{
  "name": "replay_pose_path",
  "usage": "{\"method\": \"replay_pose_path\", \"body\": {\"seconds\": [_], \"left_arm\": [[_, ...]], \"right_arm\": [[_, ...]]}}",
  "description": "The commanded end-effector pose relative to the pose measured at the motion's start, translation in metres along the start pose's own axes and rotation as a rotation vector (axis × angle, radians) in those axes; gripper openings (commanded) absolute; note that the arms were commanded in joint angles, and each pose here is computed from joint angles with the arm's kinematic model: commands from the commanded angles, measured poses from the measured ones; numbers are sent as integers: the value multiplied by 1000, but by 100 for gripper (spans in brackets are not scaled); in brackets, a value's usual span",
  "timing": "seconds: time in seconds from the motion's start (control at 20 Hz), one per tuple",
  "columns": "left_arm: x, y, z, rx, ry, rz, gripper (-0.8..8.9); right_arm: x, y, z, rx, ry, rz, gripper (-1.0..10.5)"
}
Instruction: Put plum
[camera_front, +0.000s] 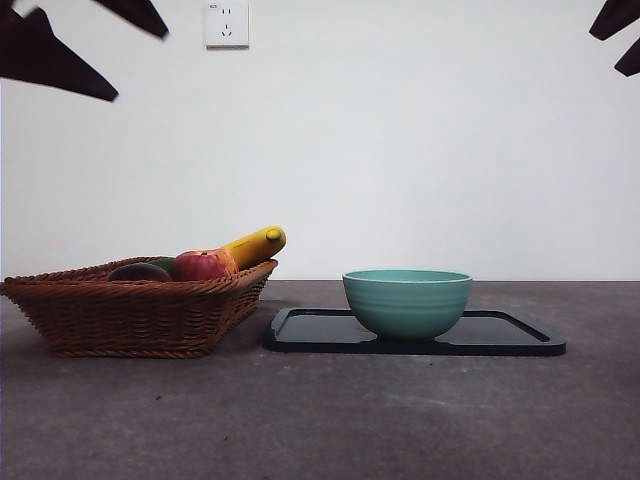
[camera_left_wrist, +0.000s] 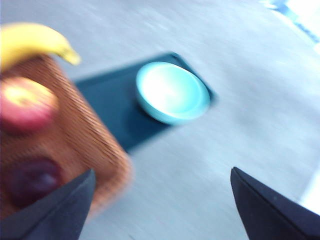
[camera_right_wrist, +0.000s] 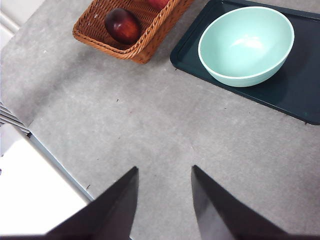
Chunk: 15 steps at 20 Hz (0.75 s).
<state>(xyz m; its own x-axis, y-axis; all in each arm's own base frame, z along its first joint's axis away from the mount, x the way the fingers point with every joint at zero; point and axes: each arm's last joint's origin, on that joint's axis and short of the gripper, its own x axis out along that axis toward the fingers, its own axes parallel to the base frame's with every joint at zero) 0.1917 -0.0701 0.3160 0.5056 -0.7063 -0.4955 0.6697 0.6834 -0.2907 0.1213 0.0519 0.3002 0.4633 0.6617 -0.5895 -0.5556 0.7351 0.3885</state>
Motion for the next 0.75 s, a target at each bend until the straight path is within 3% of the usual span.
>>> {"method": "replay_pose_path", "body": {"seconds": [0.05, 0.4, 0.75], "left_arm": [[-12, -11, -1, -9, 13, -59, 433], [-29, -25, -20, -31, 121, -141, 433], [-29, -25, -20, -31, 123, -141, 433]], "right_arm": [[0, 1, 3, 1, -7, 7, 171], [0, 1, 3, 2, -7, 6, 171], [0, 1, 3, 14, -7, 7, 171]]}}
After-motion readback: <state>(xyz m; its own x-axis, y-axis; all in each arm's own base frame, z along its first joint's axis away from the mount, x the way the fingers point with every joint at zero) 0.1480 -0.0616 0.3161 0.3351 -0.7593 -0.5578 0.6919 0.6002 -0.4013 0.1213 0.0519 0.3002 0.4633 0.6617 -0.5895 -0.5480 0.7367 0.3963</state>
